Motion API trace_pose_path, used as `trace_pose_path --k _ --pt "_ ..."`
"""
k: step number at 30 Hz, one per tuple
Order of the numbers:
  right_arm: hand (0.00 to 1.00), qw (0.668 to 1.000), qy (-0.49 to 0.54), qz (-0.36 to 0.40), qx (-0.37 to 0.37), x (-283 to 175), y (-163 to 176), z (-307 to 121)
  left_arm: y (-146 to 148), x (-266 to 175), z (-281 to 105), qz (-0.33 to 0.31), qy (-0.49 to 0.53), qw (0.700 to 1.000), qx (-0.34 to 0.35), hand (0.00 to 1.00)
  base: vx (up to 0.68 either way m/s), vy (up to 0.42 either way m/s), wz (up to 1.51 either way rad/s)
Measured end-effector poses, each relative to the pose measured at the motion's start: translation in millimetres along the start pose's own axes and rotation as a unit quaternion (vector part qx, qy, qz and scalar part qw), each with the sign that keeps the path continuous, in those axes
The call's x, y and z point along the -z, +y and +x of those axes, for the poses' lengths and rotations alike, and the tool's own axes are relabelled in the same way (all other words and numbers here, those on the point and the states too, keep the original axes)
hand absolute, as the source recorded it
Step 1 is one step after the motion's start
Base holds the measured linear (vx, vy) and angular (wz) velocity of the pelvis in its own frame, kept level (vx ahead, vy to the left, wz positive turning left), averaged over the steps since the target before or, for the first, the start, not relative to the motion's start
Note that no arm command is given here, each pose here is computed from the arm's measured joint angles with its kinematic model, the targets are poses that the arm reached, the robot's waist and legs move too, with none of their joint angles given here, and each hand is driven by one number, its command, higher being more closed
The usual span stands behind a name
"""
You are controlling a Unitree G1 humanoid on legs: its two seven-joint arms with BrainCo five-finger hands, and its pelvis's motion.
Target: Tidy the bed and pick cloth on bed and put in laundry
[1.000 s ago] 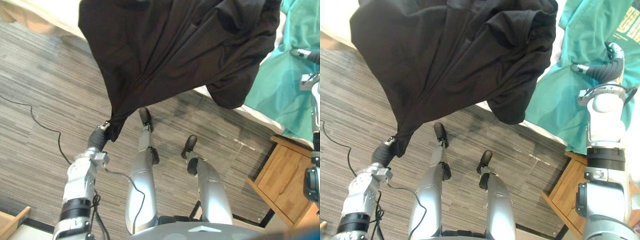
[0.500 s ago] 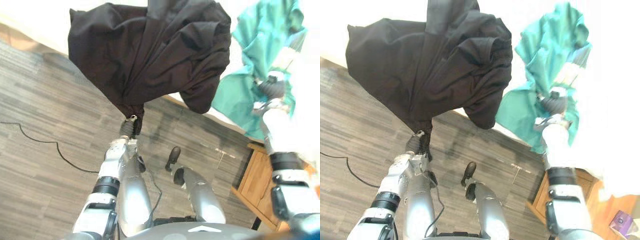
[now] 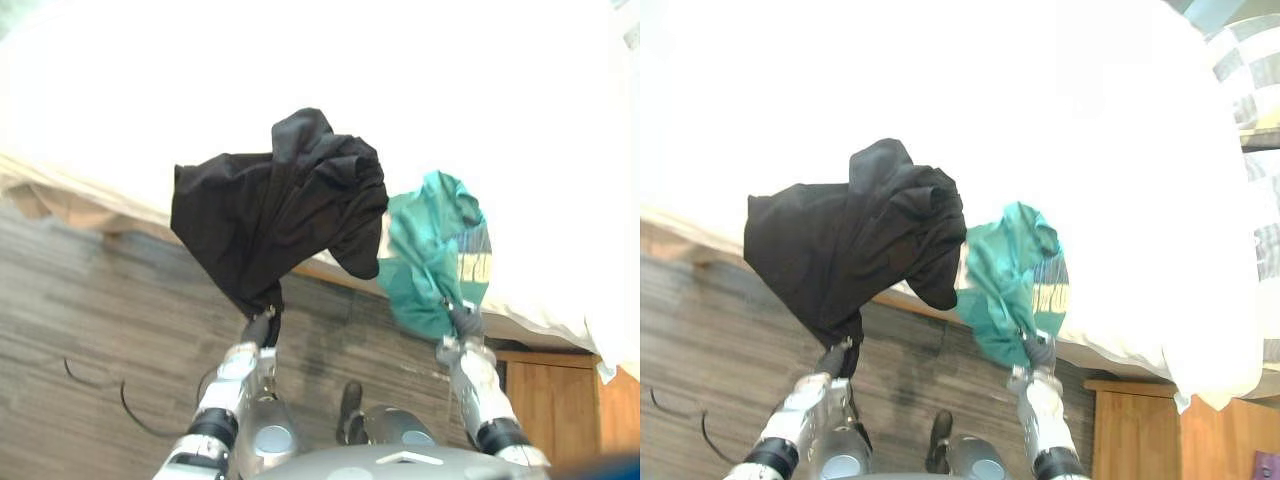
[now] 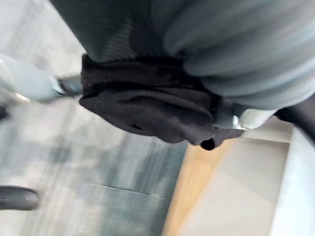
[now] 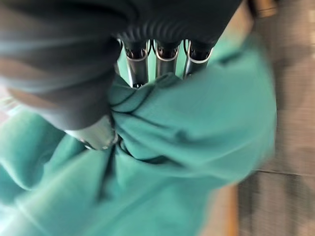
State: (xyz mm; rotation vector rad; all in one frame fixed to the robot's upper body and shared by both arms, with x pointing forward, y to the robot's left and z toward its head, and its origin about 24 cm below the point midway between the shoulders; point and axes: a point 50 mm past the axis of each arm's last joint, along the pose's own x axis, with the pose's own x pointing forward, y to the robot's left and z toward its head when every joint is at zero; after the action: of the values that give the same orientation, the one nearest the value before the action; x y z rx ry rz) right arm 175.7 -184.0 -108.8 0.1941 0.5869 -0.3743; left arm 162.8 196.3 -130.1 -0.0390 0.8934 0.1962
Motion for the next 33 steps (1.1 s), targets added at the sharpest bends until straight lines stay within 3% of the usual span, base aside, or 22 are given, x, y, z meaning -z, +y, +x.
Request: trace_pose_path --k 5,10,14,22,28,33 --pt "1.00 0.994 0.105 -0.018 0.013 58 -32 -28 0 41 -10 0.006 0.044 0.999 -0.004 1.00 -0.07 0.041 -0.04" --pt "1.00 0.990 0.142 -0.018 0.002 78 -37 -42 5 55 -13 -0.020 0.063 0.998 -0.016 1.00 0.01 0.053 -0.05" --pt "1.00 0.987 0.142 -0.058 -0.042 79 -30 -43 5 58 -15 -0.046 0.065 0.997 -0.009 1.00 0.05 0.055 0.06" --pt "1.00 0.981 0.148 -0.067 -0.101 82 -17 -46 11 59 -17 -0.125 0.055 0.990 -0.017 1.00 0.08 0.051 0.47" --pt "1.00 0.981 0.134 -0.069 -0.122 80 -19 -48 -1 53 -16 -0.170 0.027 0.985 0.008 1.00 0.15 0.002 1.66" --pt "1.00 0.964 0.104 -0.084 -0.228 66 24 -38 0 45 -20 -0.261 -0.037 0.965 0.006 1.00 0.14 -0.089 0.81"
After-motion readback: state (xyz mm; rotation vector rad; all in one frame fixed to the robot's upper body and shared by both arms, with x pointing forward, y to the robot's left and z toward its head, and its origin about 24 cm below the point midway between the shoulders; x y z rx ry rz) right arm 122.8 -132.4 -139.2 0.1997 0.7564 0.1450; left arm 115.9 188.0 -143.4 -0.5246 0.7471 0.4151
